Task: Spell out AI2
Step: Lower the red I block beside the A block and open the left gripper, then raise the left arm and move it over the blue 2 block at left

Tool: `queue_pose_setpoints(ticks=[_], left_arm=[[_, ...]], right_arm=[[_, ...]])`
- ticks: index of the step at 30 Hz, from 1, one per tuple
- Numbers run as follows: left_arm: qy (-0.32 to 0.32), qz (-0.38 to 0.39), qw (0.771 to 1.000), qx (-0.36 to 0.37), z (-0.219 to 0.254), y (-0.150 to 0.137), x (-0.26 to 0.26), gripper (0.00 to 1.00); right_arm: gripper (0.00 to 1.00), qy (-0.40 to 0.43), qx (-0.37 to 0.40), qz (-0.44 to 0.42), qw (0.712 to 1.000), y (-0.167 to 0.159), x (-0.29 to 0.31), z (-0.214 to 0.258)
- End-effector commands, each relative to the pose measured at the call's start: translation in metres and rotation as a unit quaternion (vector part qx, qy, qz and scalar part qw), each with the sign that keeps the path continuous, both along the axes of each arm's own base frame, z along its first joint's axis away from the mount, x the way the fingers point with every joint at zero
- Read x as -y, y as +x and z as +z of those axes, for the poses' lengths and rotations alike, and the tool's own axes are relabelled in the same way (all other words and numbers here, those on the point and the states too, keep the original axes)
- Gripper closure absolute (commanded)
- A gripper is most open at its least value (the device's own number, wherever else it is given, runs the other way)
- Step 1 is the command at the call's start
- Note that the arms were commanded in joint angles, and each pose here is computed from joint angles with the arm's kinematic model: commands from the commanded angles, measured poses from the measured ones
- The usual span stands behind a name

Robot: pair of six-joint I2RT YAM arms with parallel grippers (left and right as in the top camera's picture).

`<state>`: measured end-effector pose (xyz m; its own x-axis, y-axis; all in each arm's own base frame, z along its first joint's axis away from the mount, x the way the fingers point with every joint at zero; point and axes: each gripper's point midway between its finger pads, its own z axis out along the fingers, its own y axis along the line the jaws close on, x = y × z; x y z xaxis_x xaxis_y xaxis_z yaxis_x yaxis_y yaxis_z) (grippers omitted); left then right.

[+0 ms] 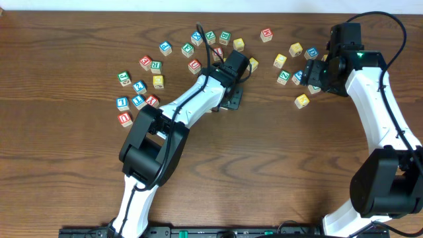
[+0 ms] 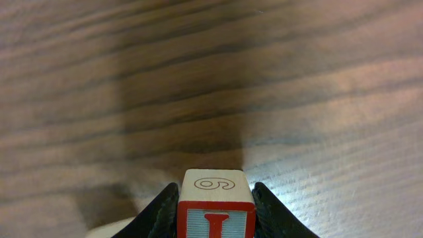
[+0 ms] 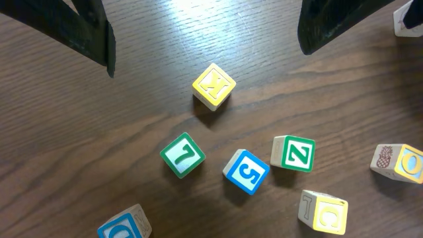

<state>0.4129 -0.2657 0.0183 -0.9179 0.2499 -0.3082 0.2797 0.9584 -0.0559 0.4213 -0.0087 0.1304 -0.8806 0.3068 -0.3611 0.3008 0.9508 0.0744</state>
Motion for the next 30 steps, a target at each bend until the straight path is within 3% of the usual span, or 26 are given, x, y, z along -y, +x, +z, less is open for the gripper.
queue_pose_setpoints(ticks=[1, 8, 15, 17, 20, 30], left_arm=[[-0.013, 0.121, 0.992, -0.02, -0.011, -0.002, -0.009, 0.67], [-0.03, 0.212, 0.976, -0.04, -0.012, -0.007, -0.013, 0.67], [-0.031, 0.223, 0.973, -0.044, -0.013, -0.008, -0.013, 0.66], [-0.032, 0.222, 0.973, -0.044, -0.013, -0.008, -0.013, 0.46], [-0.032, 0.222, 0.974, -0.045, -0.013, -0.008, -0.013, 0.36], [-0.06, 0.181, 0.982, 0.001, 0.029, 0.013, 0.0, 0.35]], right_arm=[[0.16, -0.008, 0.007, -0.001, 1.0, -0.001, 0.005, 0.007], [0.16, -0.008, 0.007, -0.001, 1.0, -0.001, 0.005, 0.007], [0.16, -0.008, 0.007, -0.001, 1.0, -0.001, 0.005, 0.007], [0.16, -0.008, 0.007, -0.001, 1.0, -0.001, 0.005, 0.007], [0.16, -0.008, 0.007, -0.001, 1.0, -0.001, 0.005, 0.007], [0.16, -0.008, 0.007, -0.001, 1.0, -0.001, 0.005, 0.007]])
